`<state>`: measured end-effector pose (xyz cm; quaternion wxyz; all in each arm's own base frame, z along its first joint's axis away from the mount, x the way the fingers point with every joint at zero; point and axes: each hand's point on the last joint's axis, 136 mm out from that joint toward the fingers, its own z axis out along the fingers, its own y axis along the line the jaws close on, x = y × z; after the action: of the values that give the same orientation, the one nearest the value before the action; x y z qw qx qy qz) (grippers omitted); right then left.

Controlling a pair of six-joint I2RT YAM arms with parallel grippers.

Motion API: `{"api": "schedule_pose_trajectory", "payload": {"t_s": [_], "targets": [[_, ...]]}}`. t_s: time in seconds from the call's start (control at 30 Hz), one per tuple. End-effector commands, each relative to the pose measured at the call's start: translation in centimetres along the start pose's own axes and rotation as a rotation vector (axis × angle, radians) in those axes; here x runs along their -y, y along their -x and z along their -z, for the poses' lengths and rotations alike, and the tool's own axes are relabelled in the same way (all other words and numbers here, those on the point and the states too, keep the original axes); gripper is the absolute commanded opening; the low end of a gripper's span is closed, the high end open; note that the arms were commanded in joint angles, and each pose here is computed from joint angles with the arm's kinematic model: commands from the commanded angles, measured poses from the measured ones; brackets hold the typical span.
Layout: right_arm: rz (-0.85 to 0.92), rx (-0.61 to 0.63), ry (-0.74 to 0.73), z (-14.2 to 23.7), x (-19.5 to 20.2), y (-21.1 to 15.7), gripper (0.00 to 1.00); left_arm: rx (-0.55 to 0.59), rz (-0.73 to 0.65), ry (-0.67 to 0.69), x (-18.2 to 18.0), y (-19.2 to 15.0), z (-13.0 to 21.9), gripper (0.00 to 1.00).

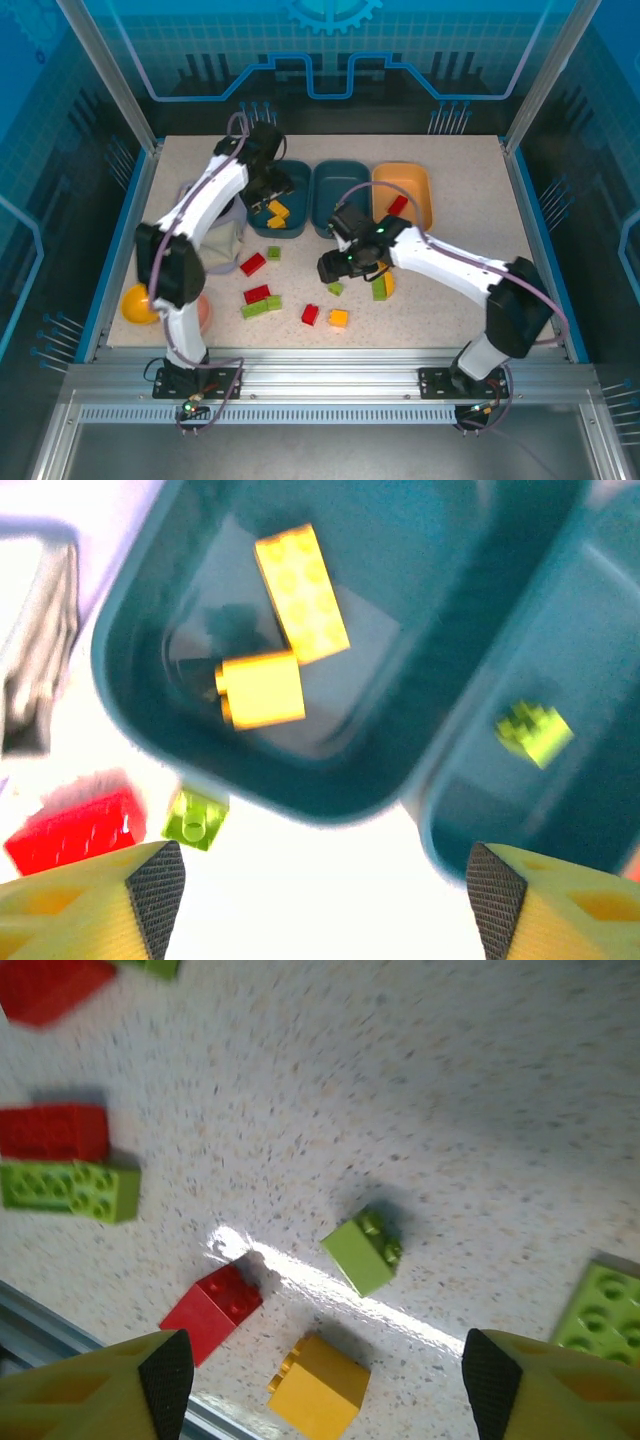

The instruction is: Sort the legos into containers by color

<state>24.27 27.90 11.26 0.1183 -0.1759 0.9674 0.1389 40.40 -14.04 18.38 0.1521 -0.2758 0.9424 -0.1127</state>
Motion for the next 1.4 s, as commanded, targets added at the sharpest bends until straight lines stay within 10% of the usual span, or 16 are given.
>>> {"api": "schedule_pose_trajectory", "payload": {"t_s": [0.0,0.33,0.8,1.1,1.37], "targets": [[0.179,-0.096,-0.081,-1.9,0.7,-1.2,0.73,-0.027,-0.013,-0.159,-0.2,-4.3,3.7,0.82],[0.300,-0.234,-0.100,-6.6,0.9,-1.6,0.66,-0.046,0.104,-0.316,-7.8,-13.0,6.8,0.87],[0.265,-0.230,-0.173,-7.4,2.0,-0.9,0.22,-0.030,0.125,-0.354,-8.9,-13.7,7.9,0.86],[-0.003,0.113,-0.168,3.2,5.2,9.2,0.18,0.021,0.049,-0.413,-4.5,-10.7,10.1,0.86],[-0.159,0.124,-0.041,0.6,6.9,16.5,0.18,0.041,0.019,-0.397,-0.7,-7.9,9.0,0.86]]}}
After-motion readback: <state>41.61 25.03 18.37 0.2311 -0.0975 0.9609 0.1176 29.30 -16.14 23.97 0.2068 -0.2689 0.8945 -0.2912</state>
